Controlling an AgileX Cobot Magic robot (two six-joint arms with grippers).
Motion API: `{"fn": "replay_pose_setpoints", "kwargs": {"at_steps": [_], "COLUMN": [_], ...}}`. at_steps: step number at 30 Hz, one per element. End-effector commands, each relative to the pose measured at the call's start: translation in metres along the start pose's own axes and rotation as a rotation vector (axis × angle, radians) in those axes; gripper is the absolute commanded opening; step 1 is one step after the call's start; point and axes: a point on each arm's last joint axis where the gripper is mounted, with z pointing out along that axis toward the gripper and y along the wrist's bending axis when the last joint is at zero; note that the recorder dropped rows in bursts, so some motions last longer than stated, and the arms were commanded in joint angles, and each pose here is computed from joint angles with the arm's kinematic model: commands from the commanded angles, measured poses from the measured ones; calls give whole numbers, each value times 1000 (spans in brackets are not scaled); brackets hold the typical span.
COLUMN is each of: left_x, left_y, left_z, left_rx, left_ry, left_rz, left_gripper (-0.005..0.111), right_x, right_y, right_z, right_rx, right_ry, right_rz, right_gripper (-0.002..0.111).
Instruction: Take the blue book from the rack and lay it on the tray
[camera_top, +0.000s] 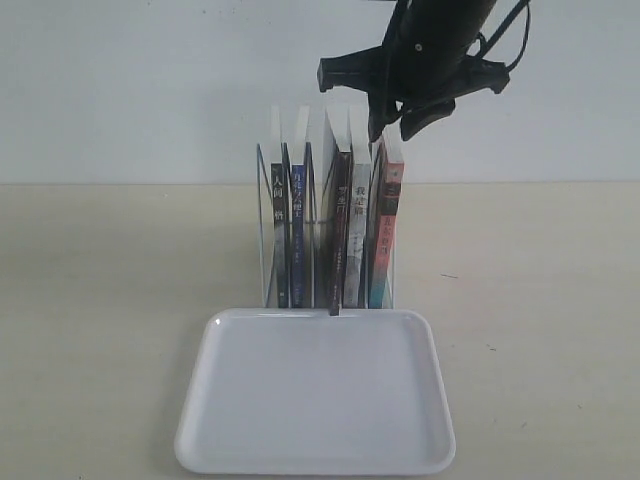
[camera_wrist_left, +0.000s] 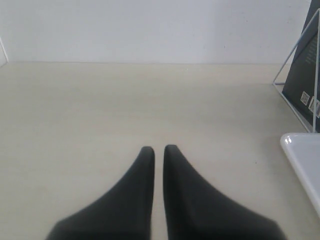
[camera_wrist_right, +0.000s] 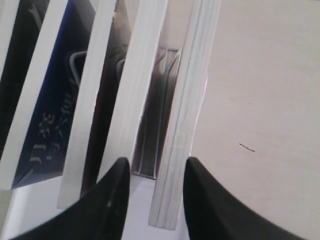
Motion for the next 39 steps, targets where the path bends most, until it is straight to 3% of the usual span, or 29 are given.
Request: {"fn": "replay_pose_setpoints", "kwargs": {"at_steps": [1,8,16,21,26,39], "left_x": [1,1,1,1,1,1], "left_y": [0,0,0,0,0,0], "left_z": [0,0,0,0,0,0], "left_rx": [7,7,7,7,7,7], "left_ry": [-2,-2,-2,-2,-2,-2], "left_rz": [7,7,7,7,7,7], "left_gripper": [6,6,6,6,6,6], "right_x": [-1,-2,5,6,6,-25], "right_y": [-1,-5,-4,-5,-5,-1], "right_z": [-2,1,42,42,40,-56], "right_rx": [11,53,74,77,77,9], "right_ry": [-11,-17,69,80,86,-176], "right_rz": [-10,-3,-2,-8,-19,-2], "right_gripper": [35,35,35,0,0,0]}}
